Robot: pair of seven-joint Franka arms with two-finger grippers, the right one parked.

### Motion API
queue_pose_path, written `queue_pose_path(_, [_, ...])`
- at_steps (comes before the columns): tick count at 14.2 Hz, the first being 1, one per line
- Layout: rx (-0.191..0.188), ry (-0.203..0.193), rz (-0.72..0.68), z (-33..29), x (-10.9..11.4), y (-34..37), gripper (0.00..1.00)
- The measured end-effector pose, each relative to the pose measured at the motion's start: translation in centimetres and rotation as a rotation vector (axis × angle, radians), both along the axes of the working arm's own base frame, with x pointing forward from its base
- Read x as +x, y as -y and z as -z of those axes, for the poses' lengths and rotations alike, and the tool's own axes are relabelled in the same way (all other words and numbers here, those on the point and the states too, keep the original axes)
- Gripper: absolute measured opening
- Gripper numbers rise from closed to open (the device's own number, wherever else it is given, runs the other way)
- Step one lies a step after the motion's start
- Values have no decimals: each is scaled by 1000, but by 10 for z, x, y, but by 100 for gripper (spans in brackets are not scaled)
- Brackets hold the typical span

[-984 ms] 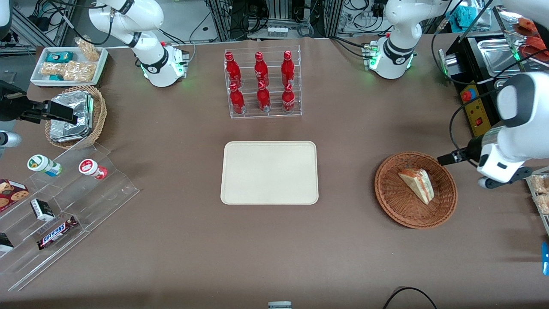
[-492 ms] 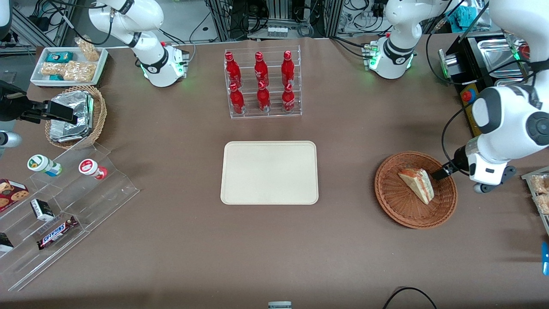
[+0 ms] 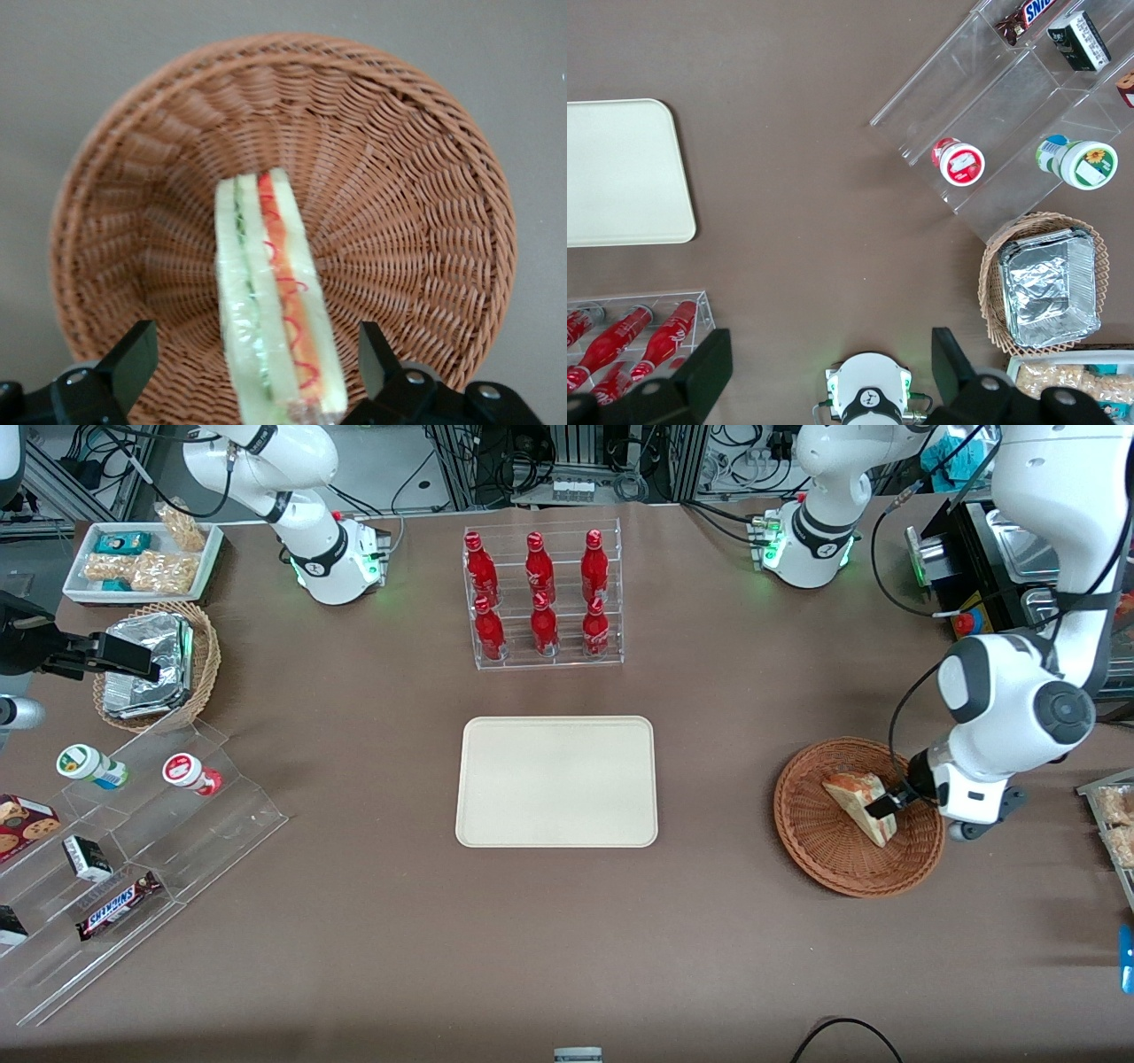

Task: Place sandwich from basket to tray
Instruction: 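Close the left gripper on the sandwich and lift it from the basket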

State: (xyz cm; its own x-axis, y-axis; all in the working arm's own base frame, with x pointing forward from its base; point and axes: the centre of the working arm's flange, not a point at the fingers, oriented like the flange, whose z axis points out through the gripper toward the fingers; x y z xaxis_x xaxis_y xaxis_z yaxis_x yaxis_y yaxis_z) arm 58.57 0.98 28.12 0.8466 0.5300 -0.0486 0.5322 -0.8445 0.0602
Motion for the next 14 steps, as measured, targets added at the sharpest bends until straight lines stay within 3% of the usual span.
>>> queue_pose_path(10, [-12, -62, 12, 38, -11, 11, 100])
queue_pose_path(14, [-12, -64, 6, 40, -11, 8, 59])
